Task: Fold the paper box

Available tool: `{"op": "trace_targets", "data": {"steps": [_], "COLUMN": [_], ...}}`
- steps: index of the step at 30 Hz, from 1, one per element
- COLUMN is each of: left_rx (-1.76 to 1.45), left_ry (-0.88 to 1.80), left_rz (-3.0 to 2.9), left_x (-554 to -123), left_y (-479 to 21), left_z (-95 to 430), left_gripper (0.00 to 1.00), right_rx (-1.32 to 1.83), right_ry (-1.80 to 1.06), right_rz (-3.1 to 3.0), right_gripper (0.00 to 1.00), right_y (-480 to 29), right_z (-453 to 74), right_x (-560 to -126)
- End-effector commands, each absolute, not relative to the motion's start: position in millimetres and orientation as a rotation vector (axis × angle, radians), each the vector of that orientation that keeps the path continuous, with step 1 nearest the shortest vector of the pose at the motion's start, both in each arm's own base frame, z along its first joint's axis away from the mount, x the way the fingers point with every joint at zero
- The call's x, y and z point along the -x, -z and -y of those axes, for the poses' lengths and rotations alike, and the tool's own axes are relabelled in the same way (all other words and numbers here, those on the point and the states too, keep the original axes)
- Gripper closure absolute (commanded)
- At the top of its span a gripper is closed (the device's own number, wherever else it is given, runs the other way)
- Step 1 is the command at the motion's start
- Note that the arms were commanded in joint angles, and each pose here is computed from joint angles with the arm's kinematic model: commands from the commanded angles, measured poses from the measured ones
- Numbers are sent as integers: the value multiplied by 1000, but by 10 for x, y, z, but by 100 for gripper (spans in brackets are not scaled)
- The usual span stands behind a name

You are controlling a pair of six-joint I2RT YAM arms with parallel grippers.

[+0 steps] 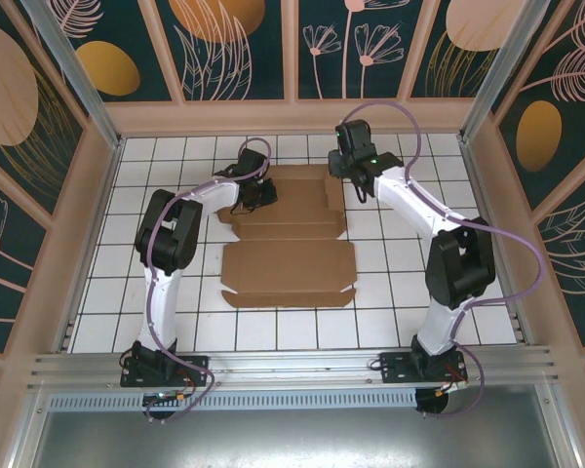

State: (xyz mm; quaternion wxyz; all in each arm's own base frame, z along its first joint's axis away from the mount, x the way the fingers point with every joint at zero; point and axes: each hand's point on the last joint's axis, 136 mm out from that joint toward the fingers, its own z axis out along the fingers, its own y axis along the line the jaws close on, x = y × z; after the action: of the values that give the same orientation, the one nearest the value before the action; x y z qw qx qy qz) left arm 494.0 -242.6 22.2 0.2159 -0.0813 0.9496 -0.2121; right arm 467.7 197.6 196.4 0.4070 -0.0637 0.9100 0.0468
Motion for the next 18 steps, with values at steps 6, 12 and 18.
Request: {"op": "trace_targets", "data": {"steps": [6,12,18], "left_rx": [162,100,277], "left_ry": [611,879,800], "left_rz": [-2625,-2435,-2576], "left_x": [-4924,-4857,-4485], "left_y": [-429,-1276,-858], "left_z": [2424,2647,2403], "left_gripper": [82,77,100], "right_rx": [387,343,342], "right_ry": [-156,-227,-197], "right_rz": [-2402,-2342,-2415], "right_gripper": [88,100,100], "right_y": [-1312,-1436,-1212], "right_z": [-2443,-2409,-2226], "right_x": [-3950,-3673,-3374]}}
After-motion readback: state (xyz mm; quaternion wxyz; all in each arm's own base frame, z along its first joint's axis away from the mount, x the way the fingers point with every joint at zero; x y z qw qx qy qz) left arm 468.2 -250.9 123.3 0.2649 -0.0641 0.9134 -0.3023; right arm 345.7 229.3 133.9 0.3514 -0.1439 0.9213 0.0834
